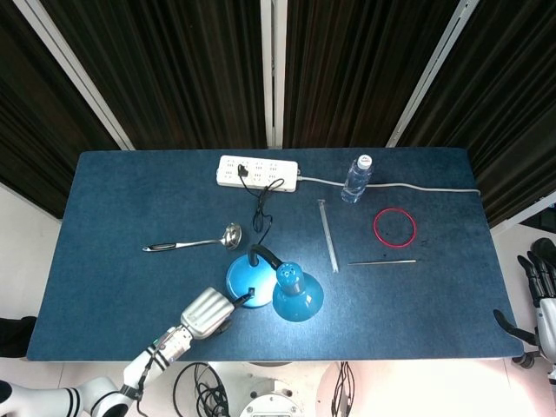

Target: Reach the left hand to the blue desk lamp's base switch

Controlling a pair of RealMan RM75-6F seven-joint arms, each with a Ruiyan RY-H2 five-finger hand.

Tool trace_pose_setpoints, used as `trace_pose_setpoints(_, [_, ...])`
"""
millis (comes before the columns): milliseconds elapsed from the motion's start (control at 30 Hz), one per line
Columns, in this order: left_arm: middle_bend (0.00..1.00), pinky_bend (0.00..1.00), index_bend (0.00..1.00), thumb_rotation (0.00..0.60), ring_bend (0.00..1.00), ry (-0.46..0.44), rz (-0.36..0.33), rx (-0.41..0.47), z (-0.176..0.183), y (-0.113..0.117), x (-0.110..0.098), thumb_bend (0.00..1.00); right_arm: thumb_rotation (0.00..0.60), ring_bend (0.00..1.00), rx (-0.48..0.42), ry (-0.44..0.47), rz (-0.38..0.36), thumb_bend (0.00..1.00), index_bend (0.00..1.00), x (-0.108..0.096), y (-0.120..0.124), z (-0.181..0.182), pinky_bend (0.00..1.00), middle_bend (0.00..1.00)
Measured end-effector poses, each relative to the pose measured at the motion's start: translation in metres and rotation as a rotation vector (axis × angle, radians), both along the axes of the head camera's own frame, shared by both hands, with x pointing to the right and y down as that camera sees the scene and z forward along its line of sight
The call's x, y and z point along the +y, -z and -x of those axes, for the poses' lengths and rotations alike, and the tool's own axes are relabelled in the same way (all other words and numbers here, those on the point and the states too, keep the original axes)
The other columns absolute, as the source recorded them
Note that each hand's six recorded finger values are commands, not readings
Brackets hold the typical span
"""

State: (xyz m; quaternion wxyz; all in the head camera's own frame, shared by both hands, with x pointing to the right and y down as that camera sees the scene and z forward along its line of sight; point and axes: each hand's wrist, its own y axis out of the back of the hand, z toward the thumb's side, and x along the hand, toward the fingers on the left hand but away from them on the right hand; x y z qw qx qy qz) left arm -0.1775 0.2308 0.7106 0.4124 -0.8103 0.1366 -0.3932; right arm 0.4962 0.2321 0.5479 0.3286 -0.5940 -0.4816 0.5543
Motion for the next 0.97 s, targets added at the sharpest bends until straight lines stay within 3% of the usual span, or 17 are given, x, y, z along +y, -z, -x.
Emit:
trace_pose_setpoints(233, [0.77, 0.74, 0.33, 0.6, 0.77, 0.069, -0.057, 0.027, 0.015, 0.012, -0.011, 0.38, 0.6, 0.0, -0.001, 0.002, -0.007, 0.16, 0.0, -0.001, 0.002, 0.0, 0.0, 0.0])
trace_pose_setpoints(433, [0.69, 0.69, 0.32, 0.6, 0.7, 0.205, -0.142, -0.012, 0.076, 0.036, -0.024, 0.37, 0.6, 0.0, -0.001, -0.002, -0.013, 0.16, 0.0, -0.001, 0.003, -0.001, 0.0, 0.0])
trace_pose_setpoints(567, [0.51, 0.53, 0.29, 0.6, 0.48, 0.342, -0.228, -0.081, 0.138, 0.066, -0.032, 0.34, 0.6, 0.0, 0.0, 0.0, -0.008, 0.16, 0.0, 0.0, 0.001, 0.0, 0.0, 0.0])
trace_pose_setpoints(633, [0.29, 0.32, 0.22, 0.6, 0.21, 0.413, -0.269, -0.114, 0.166, 0.081, -0.034, 0.27, 0.6, 0.0, 0.002, 0.003, -0.008, 0.16, 0.0, 0.0, 0.001, 0.002, 0.0, 0.0])
trace_pose_setpoints(700, [0.11, 0.13, 0.15, 0.6, 0.04, 0.497, -0.317, -0.151, 0.195, 0.1, -0.035, 0.19, 0.6, 0.0, 0.004, 0.009, -0.012, 0.16, 0.0, 0.0, 0.001, 0.004, 0.0, 0.0])
trace_pose_setpoints(800, [0.0, 0.0, 0.1, 0.6, 0.0, 0.578, -0.369, -0.179, 0.226, 0.123, -0.033, 0.08, 0.6, 0.0, 0.012, 0.014, -0.018, 0.16, 0.0, 0.0, 0.001, 0.006, 0.0, 0.0])
trace_pose_setpoints(967, [0.0, 0.0, 0.09, 0.6, 0.0, 0.605, -0.455, -0.226, 0.245, 0.14, -0.032, 0.01, 0.6, 0.0, 0.033, 0.018, -0.023, 0.16, 0.0, 0.001, 0.002, 0.01, 0.0, 0.0])
